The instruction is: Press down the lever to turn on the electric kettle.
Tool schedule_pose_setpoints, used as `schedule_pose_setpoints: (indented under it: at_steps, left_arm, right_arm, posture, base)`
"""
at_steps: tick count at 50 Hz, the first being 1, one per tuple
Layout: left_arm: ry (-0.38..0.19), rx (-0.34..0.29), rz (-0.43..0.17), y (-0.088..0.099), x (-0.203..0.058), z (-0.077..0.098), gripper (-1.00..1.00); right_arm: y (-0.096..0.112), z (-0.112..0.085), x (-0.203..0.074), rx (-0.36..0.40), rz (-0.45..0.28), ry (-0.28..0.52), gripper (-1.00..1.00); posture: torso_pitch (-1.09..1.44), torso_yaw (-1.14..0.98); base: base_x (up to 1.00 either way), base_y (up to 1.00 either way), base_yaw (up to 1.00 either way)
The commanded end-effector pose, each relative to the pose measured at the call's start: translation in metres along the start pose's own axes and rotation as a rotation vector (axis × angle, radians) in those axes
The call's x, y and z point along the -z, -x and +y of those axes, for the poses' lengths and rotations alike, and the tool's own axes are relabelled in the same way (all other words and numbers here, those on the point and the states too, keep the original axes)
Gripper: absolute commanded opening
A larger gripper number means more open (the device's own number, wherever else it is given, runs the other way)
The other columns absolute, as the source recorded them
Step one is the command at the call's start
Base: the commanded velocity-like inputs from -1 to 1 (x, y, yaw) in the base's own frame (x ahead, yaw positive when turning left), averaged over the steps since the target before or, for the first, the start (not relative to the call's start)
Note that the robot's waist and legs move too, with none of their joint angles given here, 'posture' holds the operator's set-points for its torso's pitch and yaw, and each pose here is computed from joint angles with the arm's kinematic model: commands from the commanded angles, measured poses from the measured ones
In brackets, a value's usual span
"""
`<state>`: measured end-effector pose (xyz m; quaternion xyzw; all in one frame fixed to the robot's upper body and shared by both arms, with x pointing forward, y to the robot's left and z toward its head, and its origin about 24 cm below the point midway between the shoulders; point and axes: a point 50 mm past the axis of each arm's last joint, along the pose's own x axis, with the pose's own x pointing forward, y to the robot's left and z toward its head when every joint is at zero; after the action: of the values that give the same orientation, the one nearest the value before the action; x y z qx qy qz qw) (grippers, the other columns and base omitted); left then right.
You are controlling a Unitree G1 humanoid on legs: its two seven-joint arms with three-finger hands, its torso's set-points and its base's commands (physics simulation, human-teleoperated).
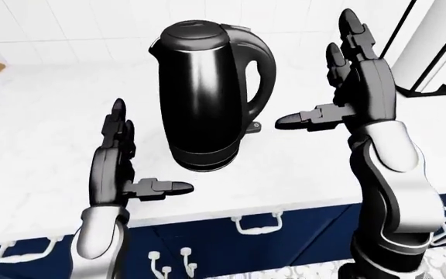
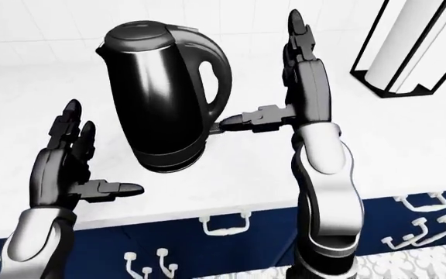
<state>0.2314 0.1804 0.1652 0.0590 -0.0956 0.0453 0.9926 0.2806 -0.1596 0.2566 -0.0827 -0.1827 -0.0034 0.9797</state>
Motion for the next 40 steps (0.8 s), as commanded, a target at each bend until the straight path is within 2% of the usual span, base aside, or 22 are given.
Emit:
schedule_pose_setpoints:
  at_steps: [1, 15, 26, 40]
  left_arm:
    - [-0.005, -0.002, -0.082, 0.0, -0.015, 0.0, 1.0]
    - [-0.001, -0.004, -0.086, -0.001, -0.016, 0.001, 1.0]
    - [0.001, -0.01, -0.086, -0.001, -0.016, 0.003, 1.0]
    - [0.0, -0.013, -0.088, 0.0, -0.017, 0.004, 1.0]
  right_arm:
    - [-0.002, -0.003, -0.013, 0.015, -0.072, 0.008, 1.0]
    - [-0.025, -0.003, -0.015, 0.016, -0.041, 0.052, 1.0]
    - [-0.043, 0.005, -0.013, -0.015, -0.019, 0.077, 1.0]
    - [-0.052, 0.013, -0.009, -0.039, 0.005, 0.102, 1.0]
  posture:
    - [0.0, 0.0]
    - [0.0, 0.0]
    - [0.0, 0.0]
    - [0.0, 0.0]
  base:
    - [0.0, 0.0, 0.0]
    - [0.0, 0.0, 0.0]
    - [0.0, 0.0, 0.0]
    - [0.0, 0.0, 0.0]
